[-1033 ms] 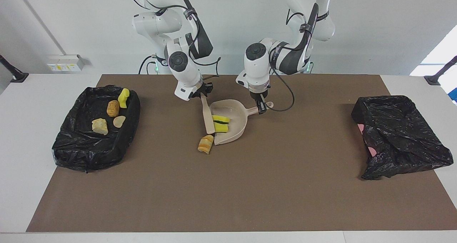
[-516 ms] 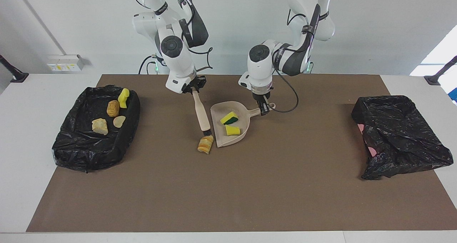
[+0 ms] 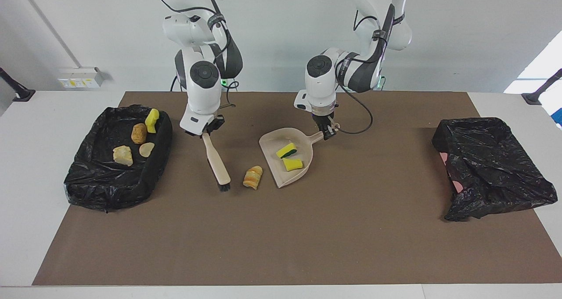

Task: Sweep and dump trash in bin
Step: 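Sweep the sponge and bread into the dustpan with the right gripper's brush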

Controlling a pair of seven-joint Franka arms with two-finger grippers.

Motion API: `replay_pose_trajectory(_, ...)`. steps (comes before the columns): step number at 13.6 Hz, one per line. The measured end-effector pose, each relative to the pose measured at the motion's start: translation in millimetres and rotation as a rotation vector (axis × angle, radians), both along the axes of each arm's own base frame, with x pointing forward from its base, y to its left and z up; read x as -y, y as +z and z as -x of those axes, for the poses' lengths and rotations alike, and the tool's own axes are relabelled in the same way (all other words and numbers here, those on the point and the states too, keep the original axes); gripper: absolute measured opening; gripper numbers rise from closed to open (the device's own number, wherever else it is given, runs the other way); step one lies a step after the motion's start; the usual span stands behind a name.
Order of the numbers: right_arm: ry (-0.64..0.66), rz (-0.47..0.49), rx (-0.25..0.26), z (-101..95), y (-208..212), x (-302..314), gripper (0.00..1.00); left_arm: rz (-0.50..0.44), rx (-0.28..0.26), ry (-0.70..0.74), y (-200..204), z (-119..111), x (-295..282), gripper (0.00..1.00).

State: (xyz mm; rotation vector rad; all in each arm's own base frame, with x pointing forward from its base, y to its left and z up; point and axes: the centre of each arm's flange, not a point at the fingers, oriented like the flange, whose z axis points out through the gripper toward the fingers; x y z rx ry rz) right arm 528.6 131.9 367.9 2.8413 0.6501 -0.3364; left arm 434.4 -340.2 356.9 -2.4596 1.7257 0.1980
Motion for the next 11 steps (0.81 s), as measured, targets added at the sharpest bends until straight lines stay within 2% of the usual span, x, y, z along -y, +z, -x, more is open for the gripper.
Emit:
replay_pose_trajectory(2, 0.023, -0.004, -0.048, 0.5, -31.3, -10.8, 0.26, -0.003, -0.001, 0.006, 0.5, 1.0, 0.3, 0.32)
replay_pose_trajectory(4, 0.02, -0.053, -0.093, 10.8, -39.5, -34.7, 0.26, -0.003, -0.001, 0.009, 1.1, 1.2, 0.1, 0.32)
replay_pose_trajectory(9, -0.037, -0.336, -0.292, 49.0, -32.7, -85.7, 0.26, -0.002, -0.001, 0.01, 0.8, 0.3, -1.2, 0.32)
replay_pose_trajectory(11, -0.094, -0.415, -0.316, 56.4, -26.0, -95.3, 0.26, 0.004, 0.005, 0.006, -0.5, -0.5, -1.8, 0.32)
